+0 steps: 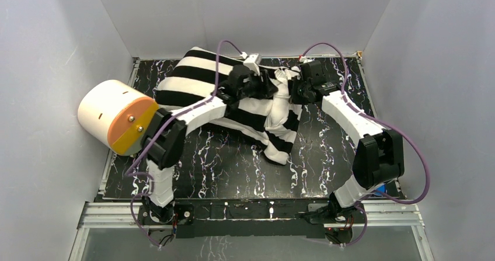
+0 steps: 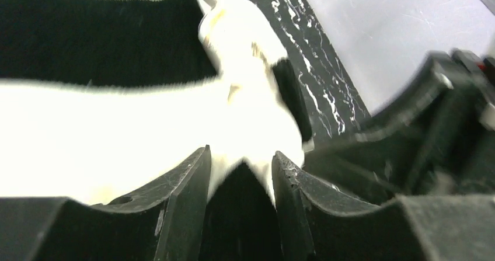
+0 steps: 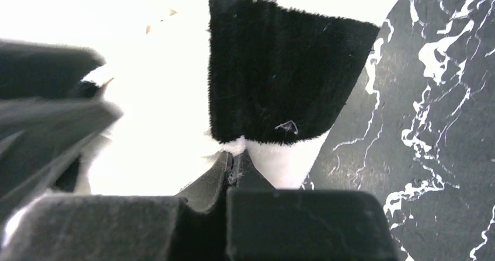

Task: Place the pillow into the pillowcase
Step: Smooth out the pillow at the center of the board.

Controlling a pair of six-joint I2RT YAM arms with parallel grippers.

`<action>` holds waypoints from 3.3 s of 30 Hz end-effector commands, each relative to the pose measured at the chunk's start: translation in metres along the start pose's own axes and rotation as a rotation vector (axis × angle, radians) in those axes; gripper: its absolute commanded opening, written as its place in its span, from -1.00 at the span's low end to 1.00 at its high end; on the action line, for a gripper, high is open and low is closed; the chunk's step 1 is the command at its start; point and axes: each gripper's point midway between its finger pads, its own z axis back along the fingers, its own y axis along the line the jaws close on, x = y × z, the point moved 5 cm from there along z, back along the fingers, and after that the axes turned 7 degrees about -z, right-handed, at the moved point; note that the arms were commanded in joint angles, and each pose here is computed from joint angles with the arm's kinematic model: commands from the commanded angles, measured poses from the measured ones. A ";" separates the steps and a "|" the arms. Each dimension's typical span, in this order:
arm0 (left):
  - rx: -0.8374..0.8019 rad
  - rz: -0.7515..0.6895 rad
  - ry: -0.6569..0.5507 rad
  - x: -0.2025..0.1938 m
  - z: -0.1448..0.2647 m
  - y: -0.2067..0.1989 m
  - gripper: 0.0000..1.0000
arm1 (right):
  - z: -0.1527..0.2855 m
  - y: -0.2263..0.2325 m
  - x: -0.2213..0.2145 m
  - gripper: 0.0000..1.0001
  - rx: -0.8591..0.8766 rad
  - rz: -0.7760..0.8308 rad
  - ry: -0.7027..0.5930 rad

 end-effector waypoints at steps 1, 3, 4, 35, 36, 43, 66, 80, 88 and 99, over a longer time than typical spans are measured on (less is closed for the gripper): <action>0.018 -0.002 0.146 -0.009 0.060 -0.003 -0.15 | -0.003 0.011 0.041 -1.00 0.039 -0.002 -0.159; -0.021 -0.031 0.146 -0.008 0.070 -0.019 -0.15 | -0.003 0.013 0.045 -1.00 0.044 0.000 -0.167; -0.046 -0.037 0.148 -0.007 0.073 -0.026 -0.15 | -0.002 0.014 0.047 -1.00 0.049 0.000 -0.173; 0.359 -0.065 0.668 -0.253 0.002 0.109 -0.34 | 0.092 0.081 0.083 -1.00 0.939 -0.136 -0.206; 0.355 -0.060 0.667 -0.253 0.000 0.109 -0.34 | 0.086 0.085 0.078 -1.00 1.004 -0.174 -0.180; 0.327 -0.038 0.659 -0.256 -0.005 0.102 -0.34 | 0.024 0.076 0.059 -1.00 0.982 -0.259 -0.097; 0.316 -0.001 0.628 -0.251 -0.006 0.101 -0.33 | -0.005 -0.021 -0.012 0.00 -0.064 -0.096 -0.058; 0.335 0.002 0.663 -0.263 -0.007 0.109 -0.33 | 0.040 -0.012 0.036 -1.00 -0.121 -0.036 -0.218; 0.341 0.009 0.677 -0.269 -0.006 0.111 -0.33 | 0.032 0.036 0.030 -1.00 0.259 -0.023 -0.171; 0.346 0.014 0.672 -0.272 -0.006 0.112 -0.33 | 0.076 0.098 0.035 -1.00 0.869 0.143 -0.360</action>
